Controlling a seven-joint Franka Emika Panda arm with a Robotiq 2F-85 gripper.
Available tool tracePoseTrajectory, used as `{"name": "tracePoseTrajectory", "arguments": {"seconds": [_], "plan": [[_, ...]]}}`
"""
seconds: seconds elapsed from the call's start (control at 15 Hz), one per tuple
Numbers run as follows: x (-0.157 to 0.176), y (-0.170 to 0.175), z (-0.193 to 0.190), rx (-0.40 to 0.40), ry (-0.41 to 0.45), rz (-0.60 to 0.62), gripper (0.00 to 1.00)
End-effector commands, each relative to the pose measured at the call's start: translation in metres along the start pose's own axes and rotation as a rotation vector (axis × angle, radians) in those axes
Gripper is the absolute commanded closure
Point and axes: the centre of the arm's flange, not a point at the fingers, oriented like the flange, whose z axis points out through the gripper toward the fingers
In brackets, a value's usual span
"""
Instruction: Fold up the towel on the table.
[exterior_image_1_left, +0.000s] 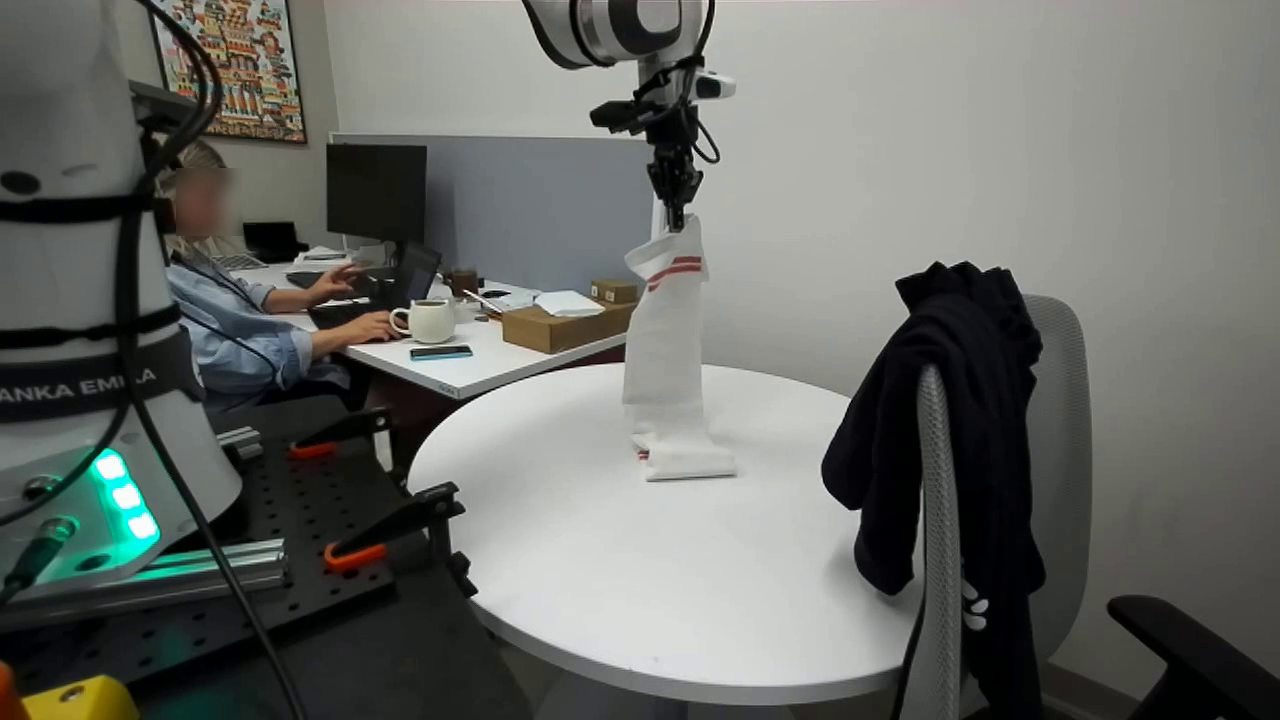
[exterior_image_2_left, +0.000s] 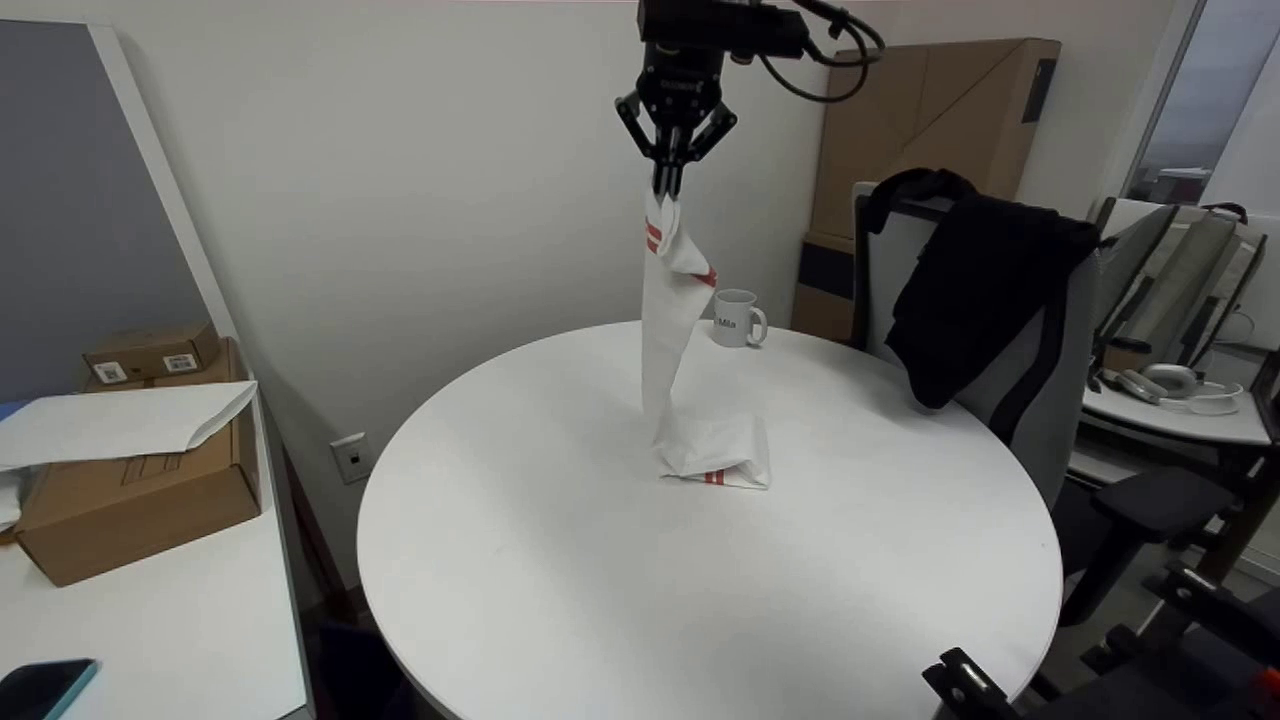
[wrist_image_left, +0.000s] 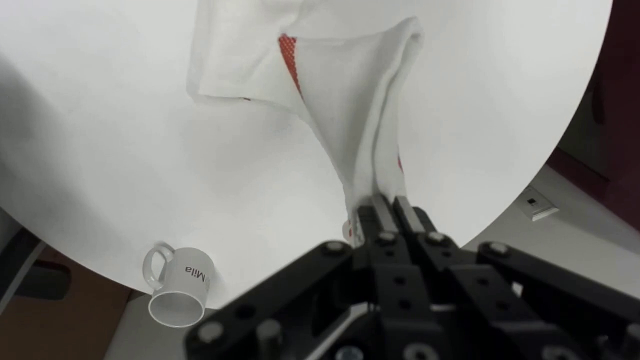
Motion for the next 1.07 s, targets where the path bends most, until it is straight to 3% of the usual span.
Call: {"name": "tracePoseTrajectory", "arguments": {"seconds": [0.0, 0.33, 1.0], "plan": [[0.0, 0.005, 0.022, -0.02, 0.019, 0.02, 0.99], [-0.008, 0.036, 0.032, -0.03, -0.018, 0.045, 0.99], [-0.027, 0.143, 0.021, -0.124, -0.073, 0.109, 0.99]]}}
